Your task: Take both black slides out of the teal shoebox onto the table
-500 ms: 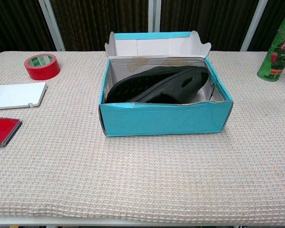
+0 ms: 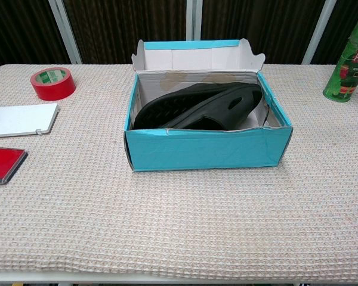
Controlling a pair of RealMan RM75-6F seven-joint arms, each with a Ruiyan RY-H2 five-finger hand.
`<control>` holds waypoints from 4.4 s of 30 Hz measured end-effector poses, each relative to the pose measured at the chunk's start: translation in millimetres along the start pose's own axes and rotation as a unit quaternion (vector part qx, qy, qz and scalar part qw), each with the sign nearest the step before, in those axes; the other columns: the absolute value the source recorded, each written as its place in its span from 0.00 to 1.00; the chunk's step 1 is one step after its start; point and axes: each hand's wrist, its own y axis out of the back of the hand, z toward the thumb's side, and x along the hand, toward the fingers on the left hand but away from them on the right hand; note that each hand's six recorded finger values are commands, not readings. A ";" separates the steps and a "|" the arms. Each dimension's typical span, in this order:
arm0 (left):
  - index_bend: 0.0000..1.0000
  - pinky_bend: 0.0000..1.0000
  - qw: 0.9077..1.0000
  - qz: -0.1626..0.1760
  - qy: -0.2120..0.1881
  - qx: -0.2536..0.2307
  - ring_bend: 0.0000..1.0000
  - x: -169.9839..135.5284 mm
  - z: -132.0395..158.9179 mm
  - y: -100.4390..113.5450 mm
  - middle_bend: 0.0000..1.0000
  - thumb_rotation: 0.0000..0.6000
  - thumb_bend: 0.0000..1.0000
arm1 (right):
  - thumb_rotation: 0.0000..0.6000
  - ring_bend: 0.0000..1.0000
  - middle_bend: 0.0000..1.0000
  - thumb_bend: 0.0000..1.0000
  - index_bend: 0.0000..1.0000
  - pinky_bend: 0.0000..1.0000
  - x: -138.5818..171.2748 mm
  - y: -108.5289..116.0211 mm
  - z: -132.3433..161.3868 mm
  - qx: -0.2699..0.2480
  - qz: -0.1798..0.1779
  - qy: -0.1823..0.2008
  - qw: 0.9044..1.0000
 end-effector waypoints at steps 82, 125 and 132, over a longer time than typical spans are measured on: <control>0.14 0.05 0.999 -0.010 -0.005 -0.041 0.08 6.7 -10.3 -12.5 0.17 1.00 0.06 | 1.00 0.22 0.61 0.39 0.71 0.16 -168.8 -31.5 282.0 0.082 -0.106 0.318 0.938; 0.14 0.05 0.999 -0.012 -0.016 -0.041 0.08 5.2 -2.2 -9.0 0.17 1.00 0.06 | 1.00 0.00 0.00 0.32 0.00 0.00 -220.7 -46.8 46.5 -0.294 0.136 -0.096 0.941; 0.14 0.05 0.999 -0.006 -0.027 -0.032 0.08 11.7 -0.1 -3.5 0.17 1.00 0.06 | 1.00 0.00 0.00 0.22 0.00 0.00 -219.4 -23.2 56.6 -0.267 0.087 -0.057 0.958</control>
